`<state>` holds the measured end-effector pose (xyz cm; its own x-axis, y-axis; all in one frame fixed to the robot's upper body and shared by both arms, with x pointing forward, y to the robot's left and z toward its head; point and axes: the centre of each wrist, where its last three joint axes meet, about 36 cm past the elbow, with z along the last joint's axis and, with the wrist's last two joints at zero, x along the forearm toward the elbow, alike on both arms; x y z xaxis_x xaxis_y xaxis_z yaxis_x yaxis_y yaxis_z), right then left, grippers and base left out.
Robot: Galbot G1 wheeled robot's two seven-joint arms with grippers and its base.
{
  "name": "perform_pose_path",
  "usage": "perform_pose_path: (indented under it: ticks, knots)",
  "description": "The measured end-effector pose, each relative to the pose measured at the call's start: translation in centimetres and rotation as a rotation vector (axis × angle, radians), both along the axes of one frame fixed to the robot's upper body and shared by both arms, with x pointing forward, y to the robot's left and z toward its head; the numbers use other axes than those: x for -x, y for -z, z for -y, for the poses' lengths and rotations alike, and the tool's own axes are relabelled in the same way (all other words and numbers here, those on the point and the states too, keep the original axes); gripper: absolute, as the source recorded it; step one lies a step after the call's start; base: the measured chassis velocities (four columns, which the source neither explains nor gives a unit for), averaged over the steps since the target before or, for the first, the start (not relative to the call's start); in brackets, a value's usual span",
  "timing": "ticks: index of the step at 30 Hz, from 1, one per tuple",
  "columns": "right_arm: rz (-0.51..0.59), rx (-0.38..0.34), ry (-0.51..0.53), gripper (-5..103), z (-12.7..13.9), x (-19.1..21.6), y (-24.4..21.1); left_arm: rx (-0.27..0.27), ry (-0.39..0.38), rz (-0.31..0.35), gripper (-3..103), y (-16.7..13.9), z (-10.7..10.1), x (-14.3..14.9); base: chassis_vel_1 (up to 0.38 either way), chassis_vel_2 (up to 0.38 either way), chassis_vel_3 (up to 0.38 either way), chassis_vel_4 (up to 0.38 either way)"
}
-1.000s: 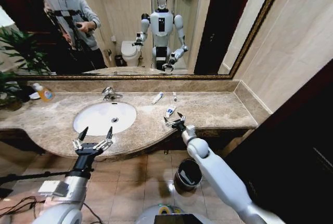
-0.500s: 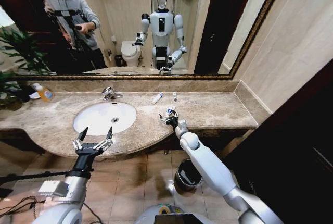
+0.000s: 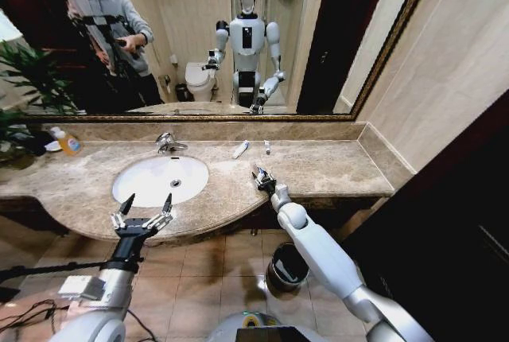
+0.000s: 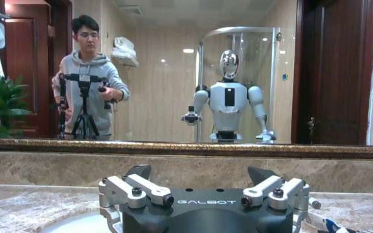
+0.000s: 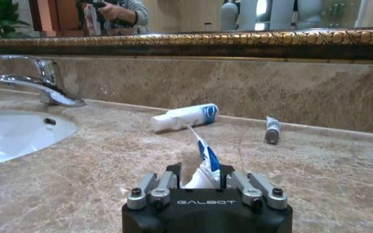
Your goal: Pick up the trash from the sink and place it in the trash bin.
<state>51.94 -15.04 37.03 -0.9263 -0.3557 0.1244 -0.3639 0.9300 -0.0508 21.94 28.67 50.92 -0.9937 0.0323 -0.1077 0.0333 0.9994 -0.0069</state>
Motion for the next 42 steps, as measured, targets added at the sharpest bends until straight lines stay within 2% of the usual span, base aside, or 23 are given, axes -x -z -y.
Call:
perform_pose_path:
  ticks: [2,11,14,17,19,22,23,24,29,33,36,42]
  knots:
    - [0.004,-0.003,0.0,31,0.2,0.3,-0.2,0.0,0.0,0.0,100,0.0,0.0,0.0,0.0,0.0,0.0,0.0]
    - [0.037,-0.029,0.016,31,1.5,1.6,-1.8,0.0,0.0,0.0,100,0.0,0.0,0.0,0.0,0.0,0.0,0.0]
    - [0.059,-0.042,0.028,31,3.0,3.7,-2.8,0.0,0.0,0.0,100,0.0,0.0,0.0,0.0,0.0,0.0,0.0]
    - [0.086,-0.068,0.048,31,5.6,7.8,-4.0,0.0,0.0,0.0,100,0.0,0.0,0.0,0.0,0.0,0.0,0.0]
    - [0.09,-0.075,0.053,31,5.8,8.6,-4.2,0.0,0.0,0.0,100,0.0,0.0,0.0,0.0,0.0,0.0,0.0]
    - [0.091,-0.116,0.096,31,7.0,13.8,-4.1,0.0,0.0,0.0,100,0.0,0.0,0.0,0.0,0.0,0.0,0.0]
    - [0.091,-0.116,0.096,31,7.0,13.8,-4.1,0.0,0.0,0.0,100,0.0,0.0,0.0,0.0,0.0,0.0,0.0]
    - [0.086,-0.12,0.126,31,7.8,15.8,-3.6,0.0,0.0,0.0,100,0.0,0.0,0.0,0.0,0.0,0.0,0.0]
    - [0.093,-0.118,0.218,31,9.9,20.2,-1.4,0.0,0.0,0.0,100,0.0,0.0,0.0,0.0,0.0,0.0,0.0]
    - [0.073,-0.096,0.251,31,11.0,23.3,1.5,0.0,0.0,0.0,100,0.0,0.0,0.0,0.0,0.0,0.0,0.0]
    - [0.029,-0.066,0.279,31,11.4,26.4,4.8,0.0,0.0,0.0,100,0.0,0.0,0.0,0.0,0.0,0.0,0.0]
    - [-0.039,-0.055,0.304,31,11.3,29.1,8.1,0.0,0.0,0.0,100,0.0,0.0,0.0,0.0,0.0,0.0,0.0]
